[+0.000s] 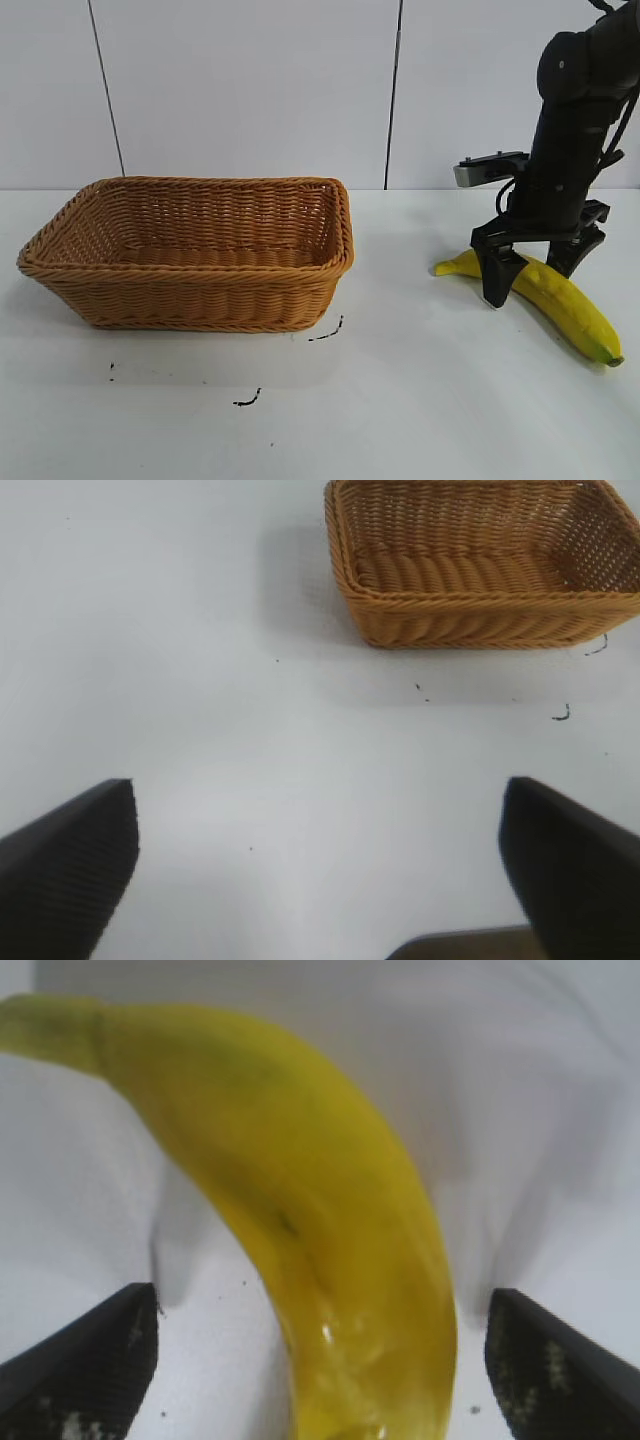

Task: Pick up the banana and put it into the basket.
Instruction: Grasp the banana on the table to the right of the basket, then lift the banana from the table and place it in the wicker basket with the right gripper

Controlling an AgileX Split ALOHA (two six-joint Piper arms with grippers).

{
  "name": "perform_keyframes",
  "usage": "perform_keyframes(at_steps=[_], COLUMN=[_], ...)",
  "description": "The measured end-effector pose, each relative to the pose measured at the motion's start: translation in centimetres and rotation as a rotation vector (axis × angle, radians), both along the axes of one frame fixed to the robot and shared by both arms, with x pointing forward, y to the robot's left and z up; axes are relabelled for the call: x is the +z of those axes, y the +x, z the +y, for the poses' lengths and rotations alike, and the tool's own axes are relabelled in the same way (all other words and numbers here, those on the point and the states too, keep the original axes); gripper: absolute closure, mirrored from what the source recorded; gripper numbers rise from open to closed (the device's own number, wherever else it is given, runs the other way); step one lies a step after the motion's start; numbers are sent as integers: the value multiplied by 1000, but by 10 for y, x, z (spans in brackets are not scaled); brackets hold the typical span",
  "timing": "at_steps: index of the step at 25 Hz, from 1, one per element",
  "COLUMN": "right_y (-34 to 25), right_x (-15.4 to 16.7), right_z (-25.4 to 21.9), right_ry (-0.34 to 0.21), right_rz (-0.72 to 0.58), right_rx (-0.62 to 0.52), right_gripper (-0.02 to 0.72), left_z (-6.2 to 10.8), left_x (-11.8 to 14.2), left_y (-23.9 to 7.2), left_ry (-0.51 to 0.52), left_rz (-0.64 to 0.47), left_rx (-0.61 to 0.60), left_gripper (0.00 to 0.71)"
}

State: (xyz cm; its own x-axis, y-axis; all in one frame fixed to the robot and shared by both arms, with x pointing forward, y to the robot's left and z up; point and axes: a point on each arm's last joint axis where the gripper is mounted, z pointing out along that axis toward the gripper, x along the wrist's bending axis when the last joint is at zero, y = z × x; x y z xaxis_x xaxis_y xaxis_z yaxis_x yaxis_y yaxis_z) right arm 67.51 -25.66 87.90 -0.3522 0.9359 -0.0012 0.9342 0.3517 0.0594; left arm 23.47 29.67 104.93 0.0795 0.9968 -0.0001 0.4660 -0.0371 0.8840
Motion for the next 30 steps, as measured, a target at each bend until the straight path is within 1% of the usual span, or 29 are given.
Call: perform_keyframes(at_steps=[3, 5, 7, 10, 13, 16, 19, 22, 26, 30], right_y=[0, 1, 4, 10, 13, 19, 24, 26, 24, 21], right_x=[3, 13, 35, 78, 117, 143, 164, 174, 174, 174], right_z=[0, 0, 0, 1, 1, 2, 4, 7, 19, 51], right_ry=[-3, -2, 2, 9, 13, 23, 48, 66, 65, 74], right_rz=[11, 3, -34, -104, -146, -196, -264, -294, -289, -310], right_rx=[1, 2, 2, 3, 3, 2, -11, -9, 28, 114], right_gripper=[383, 383, 383, 383, 383, 383, 383, 383, 383, 383], left_z=[0, 0, 0, 0, 0, 0, 0, 0, 0, 0], left_x=[0, 0, 0, 0, 0, 0, 0, 0, 0, 0], left_y=[0, 0, 0, 0, 0, 0, 0, 0, 0, 0], left_ry=[0, 0, 0, 0, 0, 0, 0, 0, 0, 0], left_rz=[0, 0, 0, 0, 0, 0, 0, 0, 0, 0], left_rx=[0, 0, 0, 0, 0, 0, 0, 0, 0, 0], left_gripper=[15, 15, 15, 15, 15, 15, 15, 15, 15, 15])
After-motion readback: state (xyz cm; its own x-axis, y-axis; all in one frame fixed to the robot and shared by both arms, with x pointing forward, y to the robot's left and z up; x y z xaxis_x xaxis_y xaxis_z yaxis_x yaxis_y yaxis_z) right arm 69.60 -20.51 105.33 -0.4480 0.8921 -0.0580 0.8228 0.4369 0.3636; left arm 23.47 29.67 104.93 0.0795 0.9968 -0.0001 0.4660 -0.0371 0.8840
